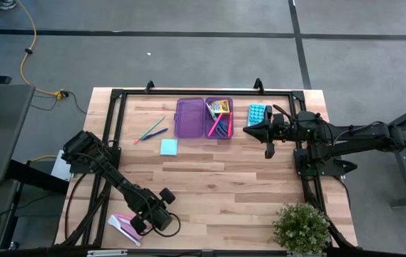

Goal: Pack school essentials
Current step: Put the pink eraser into the purple supply box

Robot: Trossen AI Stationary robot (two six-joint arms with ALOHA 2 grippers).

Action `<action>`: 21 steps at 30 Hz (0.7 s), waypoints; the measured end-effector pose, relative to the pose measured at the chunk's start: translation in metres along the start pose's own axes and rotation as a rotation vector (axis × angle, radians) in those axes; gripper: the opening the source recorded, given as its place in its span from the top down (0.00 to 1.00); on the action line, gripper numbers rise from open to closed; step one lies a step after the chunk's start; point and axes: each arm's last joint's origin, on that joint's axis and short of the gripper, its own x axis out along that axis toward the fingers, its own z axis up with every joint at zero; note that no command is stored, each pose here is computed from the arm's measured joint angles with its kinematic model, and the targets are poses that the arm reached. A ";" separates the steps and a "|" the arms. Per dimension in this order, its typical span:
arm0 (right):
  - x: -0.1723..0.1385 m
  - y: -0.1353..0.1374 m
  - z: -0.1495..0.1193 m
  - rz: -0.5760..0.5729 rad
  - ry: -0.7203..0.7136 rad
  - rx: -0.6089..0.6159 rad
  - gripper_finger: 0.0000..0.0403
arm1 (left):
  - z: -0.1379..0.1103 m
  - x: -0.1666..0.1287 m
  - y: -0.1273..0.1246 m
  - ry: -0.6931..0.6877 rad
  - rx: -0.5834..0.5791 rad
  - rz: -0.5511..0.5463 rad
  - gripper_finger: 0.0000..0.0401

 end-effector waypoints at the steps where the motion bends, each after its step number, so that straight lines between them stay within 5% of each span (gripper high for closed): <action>1: 0.000 0.000 0.000 0.000 0.000 0.000 1.00 | 0.000 0.000 0.000 0.000 0.000 0.001 0.84; 13: 0.000 0.000 0.000 0.000 0.000 0.000 1.00 | -0.002 -0.005 0.003 -0.001 -0.038 0.007 0.82; 21: 0.000 0.000 0.000 0.000 0.001 -0.001 1.00 | -0.011 -0.037 0.022 -0.054 -0.152 0.016 0.82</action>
